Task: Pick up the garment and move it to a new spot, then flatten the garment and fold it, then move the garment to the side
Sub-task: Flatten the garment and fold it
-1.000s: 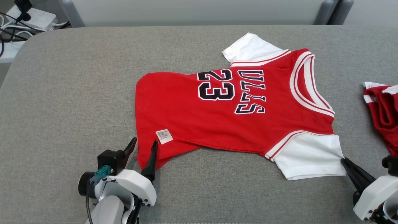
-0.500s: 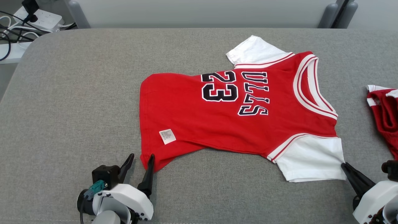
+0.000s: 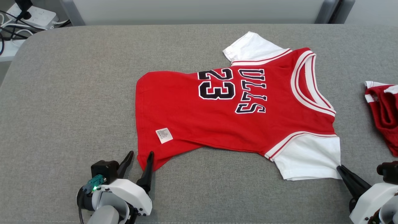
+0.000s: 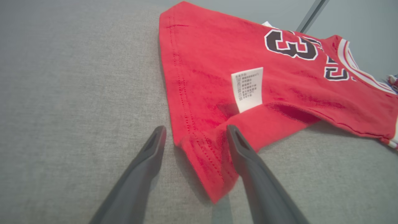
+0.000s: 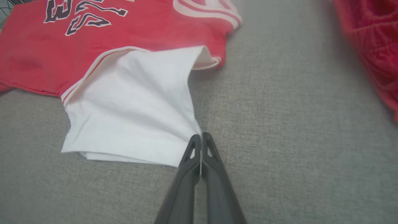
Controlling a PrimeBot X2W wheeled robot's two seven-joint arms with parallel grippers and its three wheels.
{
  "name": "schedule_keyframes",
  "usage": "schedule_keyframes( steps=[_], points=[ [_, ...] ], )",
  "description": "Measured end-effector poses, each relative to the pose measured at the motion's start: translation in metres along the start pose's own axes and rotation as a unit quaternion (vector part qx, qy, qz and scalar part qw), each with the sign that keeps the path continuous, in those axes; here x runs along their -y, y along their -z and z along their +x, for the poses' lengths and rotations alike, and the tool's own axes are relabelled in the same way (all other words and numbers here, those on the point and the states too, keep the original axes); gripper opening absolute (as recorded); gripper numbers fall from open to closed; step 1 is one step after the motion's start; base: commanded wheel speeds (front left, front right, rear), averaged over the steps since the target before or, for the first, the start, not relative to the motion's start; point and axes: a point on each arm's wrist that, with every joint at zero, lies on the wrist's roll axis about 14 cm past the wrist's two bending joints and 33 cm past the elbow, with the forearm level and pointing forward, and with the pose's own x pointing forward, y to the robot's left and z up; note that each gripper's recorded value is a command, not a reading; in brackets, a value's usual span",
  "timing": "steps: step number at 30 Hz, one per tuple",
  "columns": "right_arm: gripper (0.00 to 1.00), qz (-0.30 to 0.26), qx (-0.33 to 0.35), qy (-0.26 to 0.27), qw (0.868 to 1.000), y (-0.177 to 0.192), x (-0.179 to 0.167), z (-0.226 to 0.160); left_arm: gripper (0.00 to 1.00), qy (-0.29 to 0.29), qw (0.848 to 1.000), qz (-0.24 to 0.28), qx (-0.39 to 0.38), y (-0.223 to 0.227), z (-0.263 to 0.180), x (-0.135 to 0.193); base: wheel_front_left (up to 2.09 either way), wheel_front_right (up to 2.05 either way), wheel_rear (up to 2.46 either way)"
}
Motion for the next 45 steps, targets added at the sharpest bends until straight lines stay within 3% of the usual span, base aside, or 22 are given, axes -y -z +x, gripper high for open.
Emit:
schedule_keyframes(
  steps=[5, 7, 8, 9, 11, 16, 23, 33, 34, 35, 36, 37, 45],
  points=[
    [0.00, 0.000, -0.002, -0.001, 1.000, 0.001, -0.001, 0.001, 0.98, 0.017, 1.000, 0.006, -0.010, 0.006, 0.000, 0.010, 0.00, 0.00, 0.00],
    [0.00, 0.000, -0.002, -0.001, 1.000, 0.001, -0.001, 0.002, 0.78, 0.021, 1.000, 0.008, -0.014, 0.008, 0.000, 0.011, 0.00, 0.00, 0.00],
    [0.00, -0.001, -0.003, -0.002, 1.000, 0.002, -0.001, 0.002, 0.49, 0.021, 1.000, 0.009, -0.015, 0.009, 0.000, 0.011, 0.00, 0.00, 0.00],
    [0.00, -0.003, -0.003, -0.002, 1.000, 0.002, -0.001, 0.002, 0.37, 0.021, 1.000, 0.007, -0.015, 0.009, 0.000, 0.011, 0.00, 0.00, 0.00],
    [0.00, -0.003, -0.004, -0.003, 1.000, 0.002, -0.001, 0.002, 0.00, 0.024, 1.000, 0.009, -0.015, 0.008, 0.001, 0.012, 0.00, 0.00, 0.00],
    [0.00, -0.004, -0.003, -0.005, 1.000, 0.000, -0.002, 0.005, 0.00, 0.031, 0.999, 0.013, -0.004, 0.000, 0.004, 0.015, 0.00, 0.00, 0.00],
    [0.00, -0.007, 0.002, -0.012, 1.000, -0.005, -0.007, 0.011, 0.00, 0.050, 0.995, 0.048, 0.074, -0.049, 0.003, 0.022, 0.00, 0.00, 0.00],
    [0.00, -0.010, 0.003, -0.022, 1.000, -0.007, -0.016, 0.016, 0.00, 0.046, 0.995, 0.072, 0.046, -0.024, -0.021, 0.013, 0.00, 0.00, 0.00],
    [0.00, -0.010, 0.003, -0.022, 1.000, -0.007, -0.016, 0.016, 0.13, 0.045, 0.996, 0.074, 0.037, -0.018, -0.023, 0.012, 0.00, 0.00, 0.00],
    [0.00, -0.010, 0.004, -0.022, 1.000, -0.007, -0.016, 0.016, 0.46, 0.044, 0.996, 0.074, 0.026, -0.010, -0.025, 0.010, 0.00, 0.00, 0.00],
    [0.00, -0.010, 0.004, -0.021, 1.000, -0.007, -0.016, 0.016, 0.89, 0.042, 0.996, 0.074, 0.014, -0.002, -0.028, 0.008, 0.00, 0.00, 0.00],
    [0.00, -0.009, 0.004, -0.021, 1.000, -0.007, -0.016, 0.015, 1.00, 0.038, 0.997, 0.074, -0.001, 0.008, -0.031, 0.005, 0.00, 0.00, 0.00],
    [0.00, -0.010, 0.006, -0.021, 1.000, -0.008, -0.017, 0.015, 1.00, 0.021, 0.997, 0.073, -0.032, 0.028, -0.040, -0.006, 0.00, 0.00, 0.00]
  ],
)
